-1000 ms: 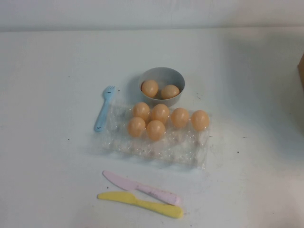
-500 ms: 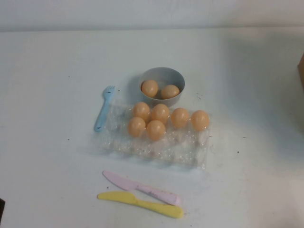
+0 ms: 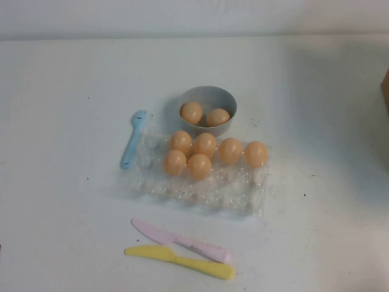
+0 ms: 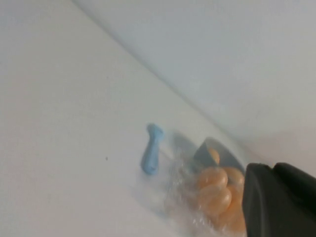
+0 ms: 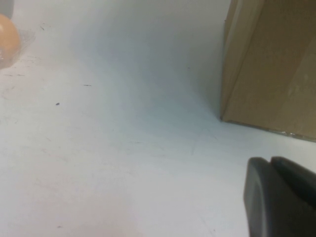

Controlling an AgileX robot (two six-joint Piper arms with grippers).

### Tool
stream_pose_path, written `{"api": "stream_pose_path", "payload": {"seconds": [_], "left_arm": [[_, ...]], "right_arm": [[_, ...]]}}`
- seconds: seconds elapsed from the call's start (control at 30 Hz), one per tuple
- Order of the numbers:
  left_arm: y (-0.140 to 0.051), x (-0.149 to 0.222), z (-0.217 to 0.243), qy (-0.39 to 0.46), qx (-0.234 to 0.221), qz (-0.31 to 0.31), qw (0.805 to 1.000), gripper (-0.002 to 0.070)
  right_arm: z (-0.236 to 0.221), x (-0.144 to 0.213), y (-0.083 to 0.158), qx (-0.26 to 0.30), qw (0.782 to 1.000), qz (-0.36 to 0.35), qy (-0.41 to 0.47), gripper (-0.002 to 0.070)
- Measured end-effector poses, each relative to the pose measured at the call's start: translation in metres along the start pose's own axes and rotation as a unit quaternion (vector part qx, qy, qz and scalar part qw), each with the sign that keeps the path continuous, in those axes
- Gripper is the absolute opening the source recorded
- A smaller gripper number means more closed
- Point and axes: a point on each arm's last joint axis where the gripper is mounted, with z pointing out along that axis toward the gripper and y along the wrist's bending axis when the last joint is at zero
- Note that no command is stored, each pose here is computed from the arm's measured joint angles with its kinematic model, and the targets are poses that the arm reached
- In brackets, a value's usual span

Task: Take an egg out of the egg box

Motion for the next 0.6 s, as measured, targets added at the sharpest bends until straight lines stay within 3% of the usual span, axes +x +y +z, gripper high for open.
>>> {"api": "stream_pose_path", "payload": {"seconds": [0.13, 0.23, 0.4, 0.6], "left_arm": [[-0.029, -0.015, -0.001, 0.079, -0.001, 0.123, 0.989, -0.0004], [-0.052, -0.031, 0.009, 0.139, -0.002, 0.22, 0.966, -0.0004], [-0.081, -0.058, 0.043, 0.222, 0.011, 0.363, 0.905, -0.0004], [-0.109, -0.086, 0.096, 0.305, 0.02, 0.442, 0.843, -0.0004]], "right_arm": [[0.0, 0.0, 0.0, 0.0, 1.0, 0.0, 0.0, -0.0017], [0.0, 0.0, 0.0, 0.0, 1.0, 0.0, 0.0, -0.0017], [0.0, 0.0, 0.0, 0.0, 1.0, 0.0, 0.0, -0.0017], [0.0, 0.0, 0.0, 0.0, 1.0, 0.0, 0.0, -0.0017]]}}
